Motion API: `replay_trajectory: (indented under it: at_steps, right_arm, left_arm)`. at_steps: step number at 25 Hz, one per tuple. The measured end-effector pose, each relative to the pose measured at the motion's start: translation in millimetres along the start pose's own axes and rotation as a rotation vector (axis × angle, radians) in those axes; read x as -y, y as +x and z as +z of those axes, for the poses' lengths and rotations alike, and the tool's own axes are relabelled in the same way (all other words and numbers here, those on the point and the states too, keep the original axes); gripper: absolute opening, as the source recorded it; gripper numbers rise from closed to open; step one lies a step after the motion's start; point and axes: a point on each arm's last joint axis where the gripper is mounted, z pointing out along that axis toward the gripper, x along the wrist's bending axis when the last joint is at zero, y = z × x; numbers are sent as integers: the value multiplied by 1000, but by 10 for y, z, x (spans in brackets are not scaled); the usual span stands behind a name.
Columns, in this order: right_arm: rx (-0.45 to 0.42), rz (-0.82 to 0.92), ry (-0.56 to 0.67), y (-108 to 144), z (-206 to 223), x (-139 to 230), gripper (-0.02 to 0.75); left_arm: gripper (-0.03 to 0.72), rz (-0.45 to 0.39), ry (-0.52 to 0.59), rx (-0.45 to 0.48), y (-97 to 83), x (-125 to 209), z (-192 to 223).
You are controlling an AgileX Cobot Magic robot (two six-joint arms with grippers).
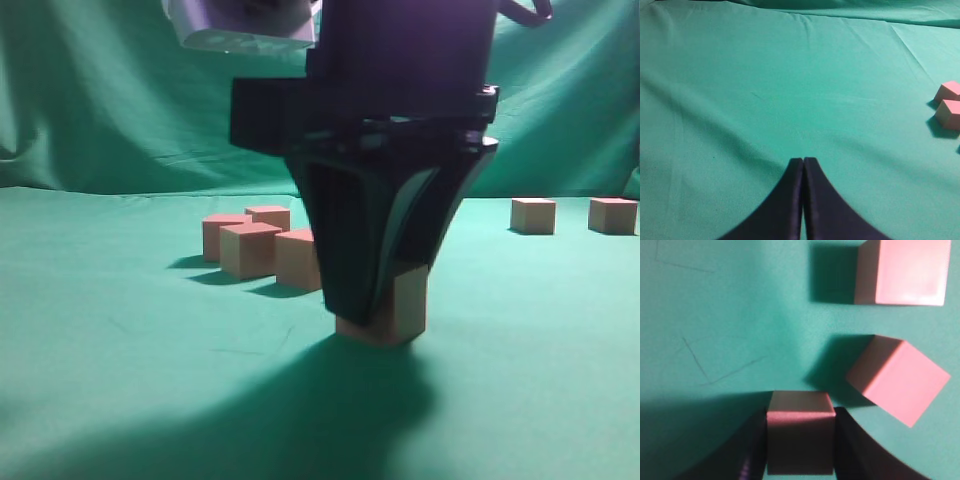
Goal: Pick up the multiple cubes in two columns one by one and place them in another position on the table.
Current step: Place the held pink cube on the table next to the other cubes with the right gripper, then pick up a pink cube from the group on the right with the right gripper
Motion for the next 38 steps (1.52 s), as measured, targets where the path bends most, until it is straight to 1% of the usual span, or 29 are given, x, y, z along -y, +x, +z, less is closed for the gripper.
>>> replay_trajectory:
  at_steps: [5,6,7,10,11,12,14,16,18,21,25,26,27,29,31,33,34,38]
  right_arm:
    - [-1,16,68,-8,-60,4,582]
    - [-1,25,86,-13,-102,-15,625]
    - [0,32,94,-20,-154,-49,647]
    - [7,51,146,-49,-339,-130,636]
    - [11,52,160,-59,-394,-151,678]
    - [25,47,177,-79,-459,-172,661]
    - [72,30,176,-138,-574,-234,661]
    - [151,3,147,-222,-660,-295,661]
    - [223,17,106,-337,-785,-322,661]
    - [305,116,46,-660,-1011,-290,661]
    - [367,373,20,-1278,-1214,-59,661]
    - [373,445,30,-1439,-1220,25,661]
    - [367,516,42,-1587,-1218,113,619]
    - [324,636,36,-1817,-1186,241,610]
    - [259,731,-16,-2025,-1122,315,610]
    - [210,775,-64,-2191,-1019,343,610]
    - [195,797,-90,-2274,-967,355,558]
    - [186,843,-124,-2541,-698,402,558]
  left_arm:
    - [0,0,0,0,0,0,0]
    - [0,0,0,0,0,0,0]
    - [0,0,0,0,0,0,0]
    - [0,0,0,0,0,0,0]
    - [0,0,0,0,0,0,0]
    - [0,0,0,0,0,0,0]
    - [0,0,0,0,0,0,0]
    - [0,0,0,0,0,0,0]
    - [0,0,0,0,0,0,0]
    - [0,0,0,0,0,0,0]
    - [0,0,0,0,0,0,0]
    - [0,0,0,0,0,0,0]
    - [0,0,0,0,0,0,0]
    - [0,0,0,0,0,0,0]
    - [0,0,0,0,0,0,0]
    - [0,0,0,0,0,0,0]
    - [0,0,0,0,0,0,0]
    - [0,0,0,0,0,0,0]
